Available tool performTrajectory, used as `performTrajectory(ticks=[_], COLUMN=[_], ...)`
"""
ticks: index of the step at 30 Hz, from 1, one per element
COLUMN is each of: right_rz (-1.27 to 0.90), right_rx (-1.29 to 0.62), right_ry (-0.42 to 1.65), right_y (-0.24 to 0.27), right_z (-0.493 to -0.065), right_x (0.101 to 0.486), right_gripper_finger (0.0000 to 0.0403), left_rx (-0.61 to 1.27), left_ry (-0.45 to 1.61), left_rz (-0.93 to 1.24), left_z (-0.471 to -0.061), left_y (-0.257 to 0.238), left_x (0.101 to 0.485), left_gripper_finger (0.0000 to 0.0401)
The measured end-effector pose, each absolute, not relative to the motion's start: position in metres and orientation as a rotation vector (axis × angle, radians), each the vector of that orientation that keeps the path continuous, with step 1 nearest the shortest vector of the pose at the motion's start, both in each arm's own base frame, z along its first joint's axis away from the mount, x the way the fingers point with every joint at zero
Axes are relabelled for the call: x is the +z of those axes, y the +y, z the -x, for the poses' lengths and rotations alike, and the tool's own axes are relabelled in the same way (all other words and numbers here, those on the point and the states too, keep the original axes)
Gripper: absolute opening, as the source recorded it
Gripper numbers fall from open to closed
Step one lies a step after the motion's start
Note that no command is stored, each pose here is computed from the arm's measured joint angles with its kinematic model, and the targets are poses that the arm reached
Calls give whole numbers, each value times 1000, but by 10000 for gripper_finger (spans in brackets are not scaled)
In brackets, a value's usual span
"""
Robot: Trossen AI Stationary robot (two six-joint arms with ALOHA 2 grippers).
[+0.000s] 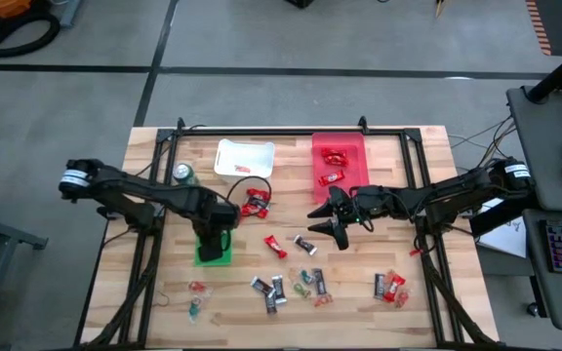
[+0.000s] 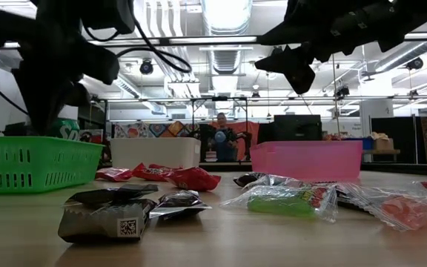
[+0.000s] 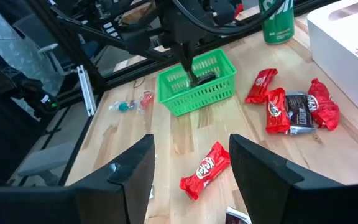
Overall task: Organize candy in baskets
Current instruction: Put the brown chocolate into the green basket, then put the red chocolate into the pink bin
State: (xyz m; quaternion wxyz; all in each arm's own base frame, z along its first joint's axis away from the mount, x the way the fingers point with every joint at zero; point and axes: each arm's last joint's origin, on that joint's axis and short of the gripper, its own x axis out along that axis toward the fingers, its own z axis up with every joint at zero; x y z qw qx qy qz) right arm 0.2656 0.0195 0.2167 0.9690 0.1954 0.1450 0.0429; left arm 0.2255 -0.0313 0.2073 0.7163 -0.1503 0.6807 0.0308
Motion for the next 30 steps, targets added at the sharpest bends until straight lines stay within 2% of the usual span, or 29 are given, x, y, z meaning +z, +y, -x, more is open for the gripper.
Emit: performTrajectory(ticks=[7,16,22,30], right_rz=[-389,-388,-388,-389], right_rx=[87,87,87,87], right_ry=[294,294,294,294], right_y=[19,19,19,19], right_z=[-266,-265,-265,-265], right_x=[217,216,216,216], right_gripper_finger=[196,196,196,196], left_rx=[86,83,167,209], left_ry=[1496,1496,1508,1525], left_rz=[223,197,118,77], left_z=[-226,-226,-223,-221], left_y=[-29,-28,-25,-23], left_x=[206,206,206,206], left_gripper_finger=[7,66,104,123])
